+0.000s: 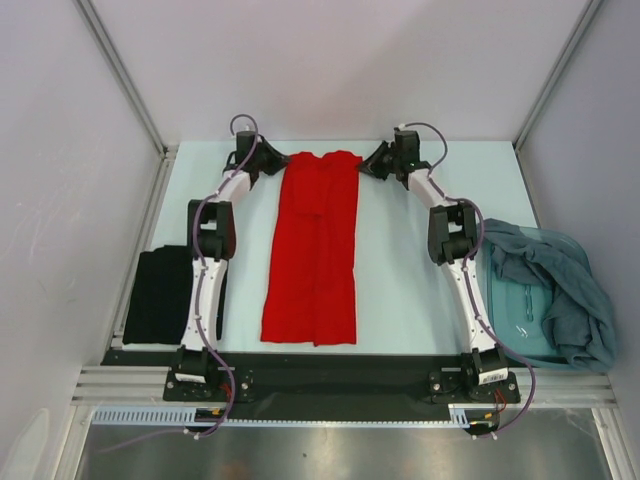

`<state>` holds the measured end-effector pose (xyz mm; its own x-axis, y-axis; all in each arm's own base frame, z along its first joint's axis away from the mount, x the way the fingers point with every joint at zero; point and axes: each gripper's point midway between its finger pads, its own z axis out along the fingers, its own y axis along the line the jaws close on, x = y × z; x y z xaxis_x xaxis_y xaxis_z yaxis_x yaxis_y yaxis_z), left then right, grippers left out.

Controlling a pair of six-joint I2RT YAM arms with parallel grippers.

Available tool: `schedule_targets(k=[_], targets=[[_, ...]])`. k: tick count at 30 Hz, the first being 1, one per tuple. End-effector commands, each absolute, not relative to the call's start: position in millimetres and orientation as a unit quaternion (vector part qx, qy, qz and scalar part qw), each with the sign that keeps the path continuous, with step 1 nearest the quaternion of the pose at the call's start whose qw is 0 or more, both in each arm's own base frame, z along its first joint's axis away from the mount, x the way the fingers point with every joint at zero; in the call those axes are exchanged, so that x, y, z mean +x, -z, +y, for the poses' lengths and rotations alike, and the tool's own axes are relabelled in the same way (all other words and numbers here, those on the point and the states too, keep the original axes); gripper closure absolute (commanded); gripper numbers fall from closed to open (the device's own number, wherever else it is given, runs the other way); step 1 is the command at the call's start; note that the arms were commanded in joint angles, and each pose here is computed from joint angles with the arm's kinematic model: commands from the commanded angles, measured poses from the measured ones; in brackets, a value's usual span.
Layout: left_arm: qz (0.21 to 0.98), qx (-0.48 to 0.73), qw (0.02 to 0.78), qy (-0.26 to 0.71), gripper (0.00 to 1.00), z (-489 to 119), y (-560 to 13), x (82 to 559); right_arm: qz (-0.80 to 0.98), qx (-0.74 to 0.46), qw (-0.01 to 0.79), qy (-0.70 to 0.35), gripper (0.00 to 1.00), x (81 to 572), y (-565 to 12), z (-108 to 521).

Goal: Fold and stack the t-shirts
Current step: Fold the tshirt

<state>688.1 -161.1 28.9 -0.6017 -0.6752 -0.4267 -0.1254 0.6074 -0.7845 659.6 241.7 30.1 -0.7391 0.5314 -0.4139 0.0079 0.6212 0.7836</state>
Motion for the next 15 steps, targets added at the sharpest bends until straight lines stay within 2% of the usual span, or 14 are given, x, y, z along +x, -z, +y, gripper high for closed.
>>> schedule_targets(k=[1,2,3,6,7,10,12,13,14,15], targets=[[0.799,-0.261,0.399,0.365,0.96,-165,-45,702,0.828,0.188,0.353,-0.392,1.00,684,-19,216],[0.799,-0.260,0.404,0.362,0.88,-164,-48,703,0.827,0.192,0.352,-0.395,0.98,686,-16,213],[0.797,-0.248,0.420,0.355,0.73,-161,-65,704,0.823,0.194,0.355,-0.398,0.96,688,-20,210],[0.812,-0.228,0.435,0.315,0.53,-149,-76,696,0.820,0.195,0.359,-0.401,0.73,690,-36,201],[0.816,-0.222,0.439,0.305,0.52,-144,-91,688,0.823,0.194,0.357,-0.398,0.64,689,-40,199],[0.828,-0.199,0.451,0.267,0.43,-128,-119,665,0.833,0.185,0.353,-0.385,0.51,681,-64,190],[0.838,-0.175,0.458,0.240,0.40,-122,-131,648,0.838,0.179,0.356,-0.374,0.47,674,-92,181],[0.855,-0.172,0.434,0.224,0.40,-117,-113,629,0.853,0.189,0.327,-0.360,0.43,660,-84,176],[0.851,-0.155,0.450,0.220,0.40,-114,-144,616,0.859,0.190,0.320,-0.352,0.42,654,-88,168],[0.856,-0.150,0.443,0.220,0.40,-114,-146,603,0.859,0.172,0.334,-0.347,0.40,646,-120,162]])
